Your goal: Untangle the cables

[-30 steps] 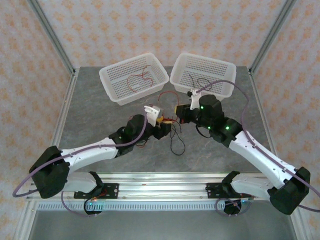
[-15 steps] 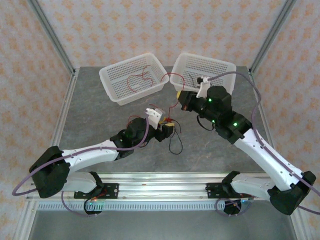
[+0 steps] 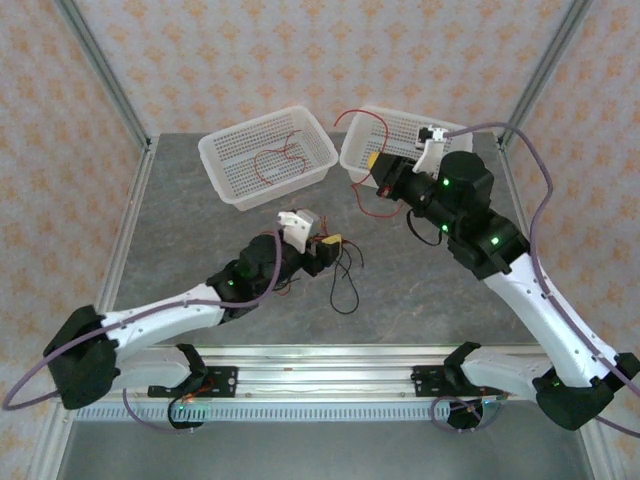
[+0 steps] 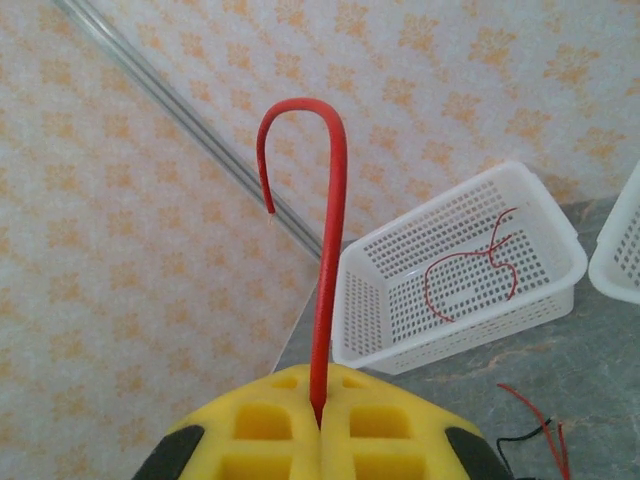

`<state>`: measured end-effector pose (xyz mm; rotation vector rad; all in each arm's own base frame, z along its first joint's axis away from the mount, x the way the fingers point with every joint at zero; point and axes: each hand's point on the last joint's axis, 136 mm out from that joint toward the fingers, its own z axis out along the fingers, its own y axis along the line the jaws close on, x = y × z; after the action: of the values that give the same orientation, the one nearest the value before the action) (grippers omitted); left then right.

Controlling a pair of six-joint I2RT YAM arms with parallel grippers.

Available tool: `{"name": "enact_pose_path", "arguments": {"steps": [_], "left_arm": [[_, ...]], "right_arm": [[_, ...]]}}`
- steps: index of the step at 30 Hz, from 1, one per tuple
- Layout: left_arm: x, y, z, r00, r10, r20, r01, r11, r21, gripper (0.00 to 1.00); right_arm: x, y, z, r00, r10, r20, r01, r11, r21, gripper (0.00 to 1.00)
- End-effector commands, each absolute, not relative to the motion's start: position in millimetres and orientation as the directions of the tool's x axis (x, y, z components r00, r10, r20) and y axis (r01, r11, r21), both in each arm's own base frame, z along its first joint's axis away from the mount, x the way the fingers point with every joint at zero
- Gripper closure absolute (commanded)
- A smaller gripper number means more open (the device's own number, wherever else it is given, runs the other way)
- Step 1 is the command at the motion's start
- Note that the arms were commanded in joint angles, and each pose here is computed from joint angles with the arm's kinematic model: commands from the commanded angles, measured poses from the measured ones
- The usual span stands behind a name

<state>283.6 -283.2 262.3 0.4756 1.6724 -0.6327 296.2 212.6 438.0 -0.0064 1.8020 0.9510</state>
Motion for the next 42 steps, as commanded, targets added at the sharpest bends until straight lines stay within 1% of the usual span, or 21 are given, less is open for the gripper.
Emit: {"name": "enact_pose_path", "arguments": {"steps": [1,3,6,9,13,18,20,24,27,30,33,36,39,40,41,42], "left_arm": [[272,-279,296,-0.050,0.055,-0.997,0.662,0.749,0.008,0.38],[268,-276,308,0.027,0.104,-0.994,0.669,0.737,0.095,0.38],[265,-276,329,0.132,0.129,-0.983,0.664,0.724,0.185,0.37],[263,-286,341,0.199,0.162,-0.966,0.680,0.687,0.256,0.34],[265,-303,345,0.219,0.210,-0.953,0.716,0.629,0.303,0.31],[271,-313,347,0.222,0.213,-0.952,0.726,0.616,0.307,0.30],[277,-311,353,0.226,0.199,-0.954,0.698,0.650,0.301,0.30],[296,-307,356,0.227,0.226,-0.947,0.624,0.713,0.320,0.30],[309,-307,357,0.229,0.246,-0.942,0.578,0.745,0.334,0.32],[318,-310,357,0.229,0.269,-0.935,0.551,0.756,0.353,0.39],[325,-314,356,0.227,0.283,-0.932,0.543,0.758,0.362,0.48],[326,-317,355,0.228,0.280,-0.933,0.545,0.757,0.360,0.63],[325,-317,358,0.231,0.263,-0.937,0.549,0.760,0.349,0.86],[324,-316,360,0.232,0.254,-0.939,0.550,0.762,0.342,0.97],[323,-315,360,0.232,0.249,-0.940,0.548,0.765,0.338,1.00],[323,-313,361,0.231,0.243,-0.942,0.546,0.769,0.332,1.00]], "right_arm": [[300,216,438,-0.445,0.291,-0.847,-0.481,0.720,0.500,1.00],[301,224,432,-0.450,0.186,-0.873,-0.538,0.724,0.432,1.00],[307,236,417,-0.463,0.060,-0.884,-0.589,0.725,0.358,1.00],[309,245,411,-0.462,0.007,-0.887,-0.629,0.703,0.333,1.00],[310,257,410,-0.474,0.020,-0.880,-0.657,0.658,0.368,1.00],[309,264,411,-0.490,0.058,-0.870,-0.667,0.617,0.417,1.00],[307,265,410,-0.499,0.070,-0.864,-0.667,0.605,0.435,1.00],[302,268,405,-0.525,0.082,-0.847,-0.667,0.579,0.469,1.00],[298,268,404,-0.540,0.091,-0.837,-0.661,0.570,0.488,1.00],[295,266,407,-0.543,0.106,-0.833,-0.657,0.565,0.499,1.00],[292,263,409,-0.546,0.118,-0.830,-0.651,0.563,0.509,1.00],[291,262,411,-0.546,0.131,-0.828,-0.645,0.565,0.515,1.00],[294,260,409,-0.552,0.140,-0.822,-0.629,0.577,0.521,1.00],[295,259,409,-0.555,0.145,-0.819,-0.621,0.583,0.524,1.00],[297,259,408,-0.558,0.152,-0.816,-0.612,0.589,0.528,1.00],[298,258,407,-0.562,0.158,-0.812,-0.603,0.594,0.533,1.00]]}}
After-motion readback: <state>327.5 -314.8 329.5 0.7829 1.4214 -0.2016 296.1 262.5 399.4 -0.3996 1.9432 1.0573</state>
